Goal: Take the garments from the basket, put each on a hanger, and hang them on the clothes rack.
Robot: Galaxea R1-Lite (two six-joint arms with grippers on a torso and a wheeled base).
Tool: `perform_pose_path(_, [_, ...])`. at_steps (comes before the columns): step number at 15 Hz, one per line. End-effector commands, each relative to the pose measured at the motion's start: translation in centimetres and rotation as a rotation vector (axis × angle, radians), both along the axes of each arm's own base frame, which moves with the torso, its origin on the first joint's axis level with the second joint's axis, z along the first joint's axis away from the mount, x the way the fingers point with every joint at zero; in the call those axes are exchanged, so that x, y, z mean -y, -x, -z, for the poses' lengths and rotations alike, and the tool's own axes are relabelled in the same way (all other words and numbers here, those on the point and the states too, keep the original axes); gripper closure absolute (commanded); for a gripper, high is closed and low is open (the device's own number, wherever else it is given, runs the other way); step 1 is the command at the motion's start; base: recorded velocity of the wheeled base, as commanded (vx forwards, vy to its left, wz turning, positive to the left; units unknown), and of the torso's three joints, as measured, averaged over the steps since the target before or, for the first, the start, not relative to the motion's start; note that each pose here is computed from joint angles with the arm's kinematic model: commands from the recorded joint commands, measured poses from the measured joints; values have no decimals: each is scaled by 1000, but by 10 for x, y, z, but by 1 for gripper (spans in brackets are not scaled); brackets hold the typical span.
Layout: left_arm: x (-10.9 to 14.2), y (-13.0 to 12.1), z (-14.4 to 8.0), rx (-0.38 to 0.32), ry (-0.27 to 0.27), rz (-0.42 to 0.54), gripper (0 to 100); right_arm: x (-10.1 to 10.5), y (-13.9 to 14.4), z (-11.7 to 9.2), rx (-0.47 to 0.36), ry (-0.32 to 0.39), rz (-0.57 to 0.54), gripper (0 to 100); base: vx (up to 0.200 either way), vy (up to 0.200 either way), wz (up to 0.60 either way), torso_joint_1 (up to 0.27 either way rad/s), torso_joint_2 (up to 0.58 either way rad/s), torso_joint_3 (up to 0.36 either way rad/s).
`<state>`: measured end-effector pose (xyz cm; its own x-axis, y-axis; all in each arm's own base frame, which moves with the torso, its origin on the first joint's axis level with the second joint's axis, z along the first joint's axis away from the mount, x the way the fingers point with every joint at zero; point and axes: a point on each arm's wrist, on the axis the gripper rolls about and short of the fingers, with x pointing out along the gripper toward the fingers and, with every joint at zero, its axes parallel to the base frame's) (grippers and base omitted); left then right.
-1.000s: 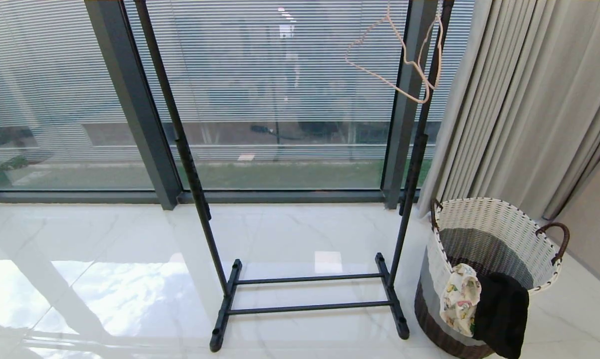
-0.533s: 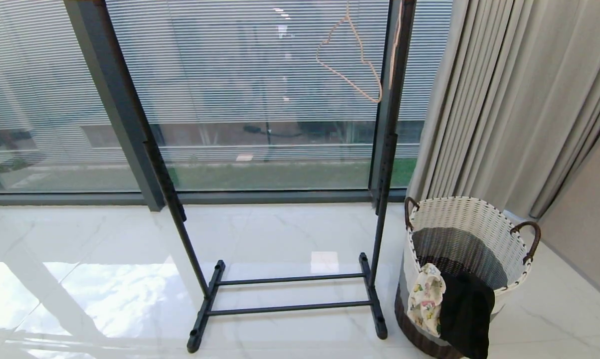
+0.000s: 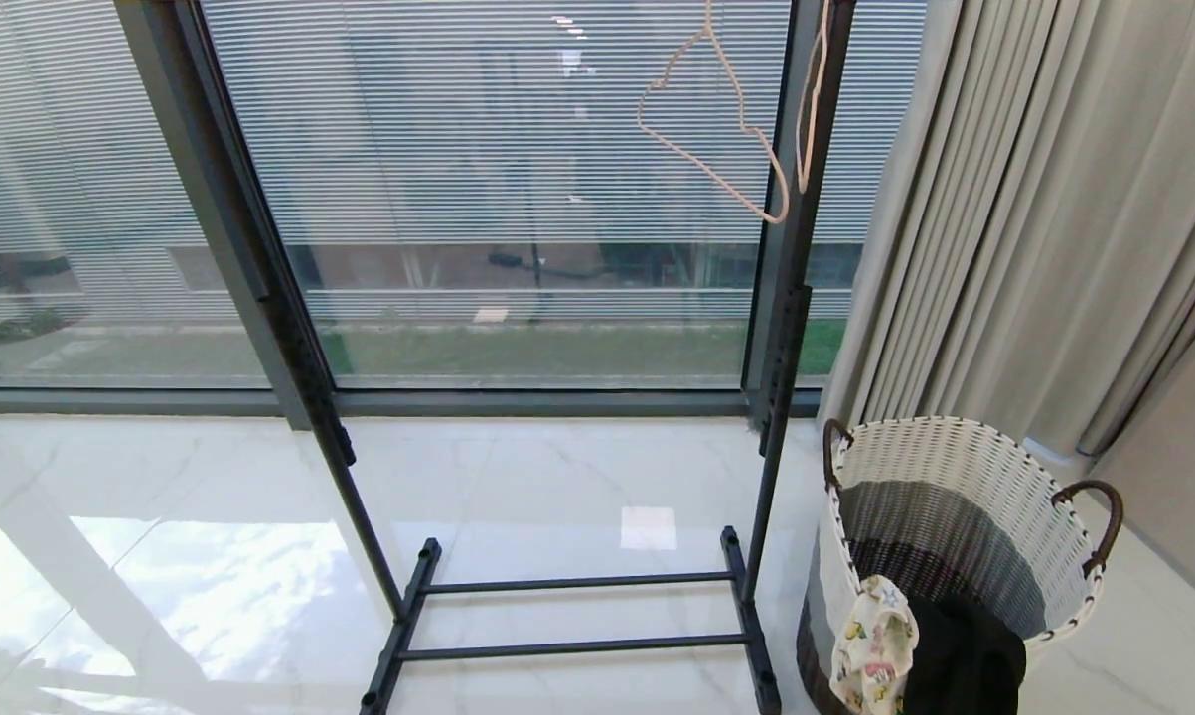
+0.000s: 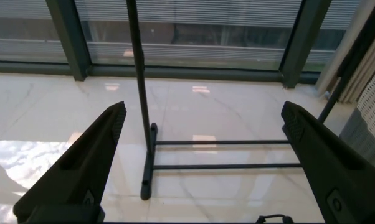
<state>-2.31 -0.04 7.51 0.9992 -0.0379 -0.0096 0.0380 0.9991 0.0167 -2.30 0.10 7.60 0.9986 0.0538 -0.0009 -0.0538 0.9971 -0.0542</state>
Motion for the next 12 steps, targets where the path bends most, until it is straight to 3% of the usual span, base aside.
perform_pose_path(1, [0,0,0,2,0,-1,0,0,0,0,0,6,-1,0,200,0,0,-2,2,2])
perform_pose_path(8, [0,0,0,2,-3,-1,0,0,-1,-1,3,62,-8,0,0,0,0,0,0,0])
perform_pose_path(12, [0,0,0,0,-3,-1,0,0,-6,-3,-46,95,-62,0,0,0,0,0,0,0])
